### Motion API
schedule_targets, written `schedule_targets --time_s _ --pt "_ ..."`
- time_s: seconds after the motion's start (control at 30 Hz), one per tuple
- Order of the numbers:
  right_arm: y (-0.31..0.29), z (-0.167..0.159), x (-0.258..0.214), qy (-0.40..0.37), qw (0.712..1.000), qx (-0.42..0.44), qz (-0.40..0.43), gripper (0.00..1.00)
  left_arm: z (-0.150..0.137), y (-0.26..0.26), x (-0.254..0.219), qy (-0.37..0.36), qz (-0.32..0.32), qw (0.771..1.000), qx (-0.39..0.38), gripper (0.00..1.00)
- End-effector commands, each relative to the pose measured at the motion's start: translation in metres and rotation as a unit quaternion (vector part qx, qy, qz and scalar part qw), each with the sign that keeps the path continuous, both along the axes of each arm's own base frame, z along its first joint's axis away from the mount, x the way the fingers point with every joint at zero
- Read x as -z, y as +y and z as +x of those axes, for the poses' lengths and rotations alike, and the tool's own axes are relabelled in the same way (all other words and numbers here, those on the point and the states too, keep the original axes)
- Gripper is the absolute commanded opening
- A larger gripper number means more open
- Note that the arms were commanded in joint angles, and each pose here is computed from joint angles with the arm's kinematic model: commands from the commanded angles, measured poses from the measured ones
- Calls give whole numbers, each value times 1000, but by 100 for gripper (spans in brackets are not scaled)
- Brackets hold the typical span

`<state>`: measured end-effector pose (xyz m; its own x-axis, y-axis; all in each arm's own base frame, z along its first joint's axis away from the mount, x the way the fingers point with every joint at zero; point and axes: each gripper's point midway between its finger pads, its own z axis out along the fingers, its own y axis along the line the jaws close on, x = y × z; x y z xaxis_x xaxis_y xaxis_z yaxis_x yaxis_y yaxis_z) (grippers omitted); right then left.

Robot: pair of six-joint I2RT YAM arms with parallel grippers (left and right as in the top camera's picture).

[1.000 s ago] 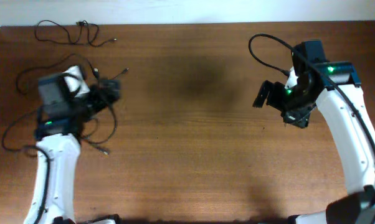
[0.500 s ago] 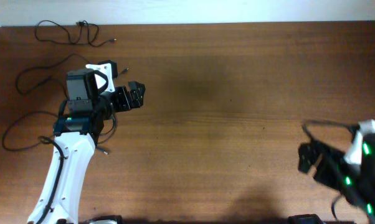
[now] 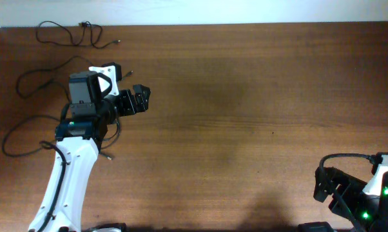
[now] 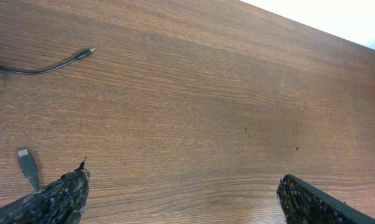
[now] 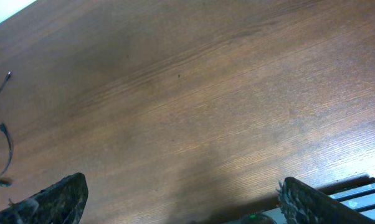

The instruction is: Untangle cables

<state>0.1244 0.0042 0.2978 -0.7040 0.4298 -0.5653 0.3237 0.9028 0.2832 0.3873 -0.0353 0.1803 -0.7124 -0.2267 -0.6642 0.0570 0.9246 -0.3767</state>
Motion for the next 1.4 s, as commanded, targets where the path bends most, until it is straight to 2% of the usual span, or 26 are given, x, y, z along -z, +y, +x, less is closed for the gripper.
schedule_targets --time_s 0.0,0.2,0.33,0.47,0.6,0.77,1.0,1.37 --pt "-5 -1 2 3 1000 5 -14 99 0 1 -5 -11 10 1000 3 99" --pt "-4 8 7 -4 1000 -3 -19 99 0 1 -5 -11 10 1000 3 99" --pt "2 49 32 -80 993 -63 -57 99 0 1 -5 -11 10 1000 3 99" --pt "18 72 63 -156 974 -143 -76 99 0 1 -5 -11 10 1000 3 99" --pt "24 88 101 -225 959 -155 -74 99 0 1 -5 -11 10 1000 3 99" --pt "29 95 120 -294 939 -161 -78 99 0 1 -5 -11 10 1000 3 99" --pt "20 102 123 -356 917 -141 -108 99 0 1 -5 -11 10 1000 3 99" --pt "22 120 118 -443 865 -160 -173 98 0 1 -5 -11 10 1000 3 99"
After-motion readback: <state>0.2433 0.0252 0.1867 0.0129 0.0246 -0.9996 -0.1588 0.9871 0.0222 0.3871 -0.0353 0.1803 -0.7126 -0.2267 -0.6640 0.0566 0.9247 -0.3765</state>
